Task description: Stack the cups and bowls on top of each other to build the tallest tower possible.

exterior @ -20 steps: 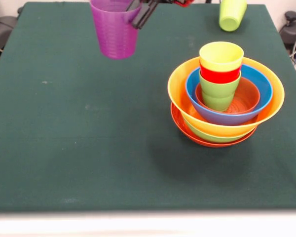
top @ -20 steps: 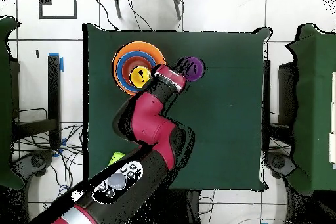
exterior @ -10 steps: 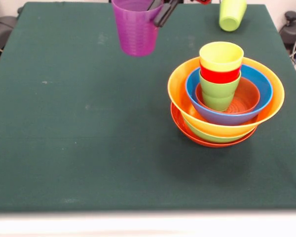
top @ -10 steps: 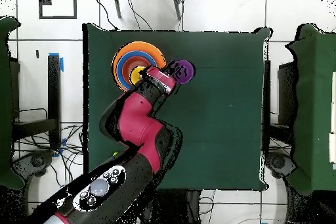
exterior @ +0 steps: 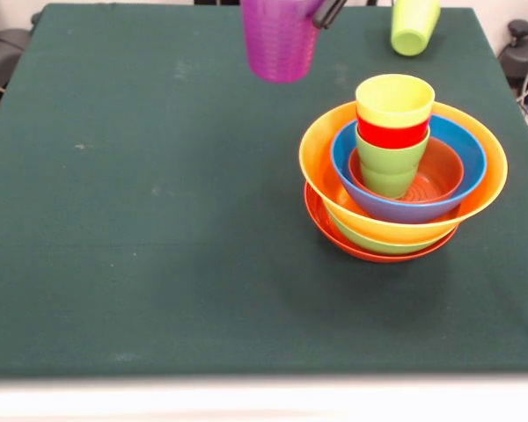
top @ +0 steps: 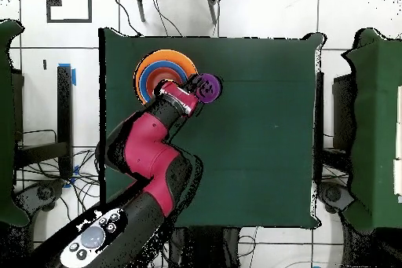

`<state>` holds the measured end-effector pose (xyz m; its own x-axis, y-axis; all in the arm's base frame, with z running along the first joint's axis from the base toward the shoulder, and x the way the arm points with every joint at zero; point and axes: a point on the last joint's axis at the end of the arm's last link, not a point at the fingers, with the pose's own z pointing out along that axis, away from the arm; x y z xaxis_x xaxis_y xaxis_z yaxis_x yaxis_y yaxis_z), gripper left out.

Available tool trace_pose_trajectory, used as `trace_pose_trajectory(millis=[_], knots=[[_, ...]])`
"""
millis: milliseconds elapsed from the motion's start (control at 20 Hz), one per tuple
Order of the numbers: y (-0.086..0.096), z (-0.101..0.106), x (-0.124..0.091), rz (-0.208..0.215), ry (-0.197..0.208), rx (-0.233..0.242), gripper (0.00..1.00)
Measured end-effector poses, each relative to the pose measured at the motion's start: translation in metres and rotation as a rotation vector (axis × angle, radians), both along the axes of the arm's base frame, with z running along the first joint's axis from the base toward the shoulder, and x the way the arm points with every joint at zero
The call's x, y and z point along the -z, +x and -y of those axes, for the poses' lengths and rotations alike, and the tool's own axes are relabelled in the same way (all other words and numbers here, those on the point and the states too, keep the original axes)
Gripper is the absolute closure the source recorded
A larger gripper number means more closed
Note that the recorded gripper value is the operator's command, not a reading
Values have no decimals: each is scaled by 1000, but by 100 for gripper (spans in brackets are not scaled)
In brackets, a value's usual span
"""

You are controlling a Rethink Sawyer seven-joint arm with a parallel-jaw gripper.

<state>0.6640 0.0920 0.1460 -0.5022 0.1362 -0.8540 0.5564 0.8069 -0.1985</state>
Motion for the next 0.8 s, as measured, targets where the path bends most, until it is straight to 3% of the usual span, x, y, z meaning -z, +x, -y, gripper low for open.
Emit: trace_pose_trajectory(millis=[800], knots=[[-7, -13, 0, -13, -19, 38, 100]])
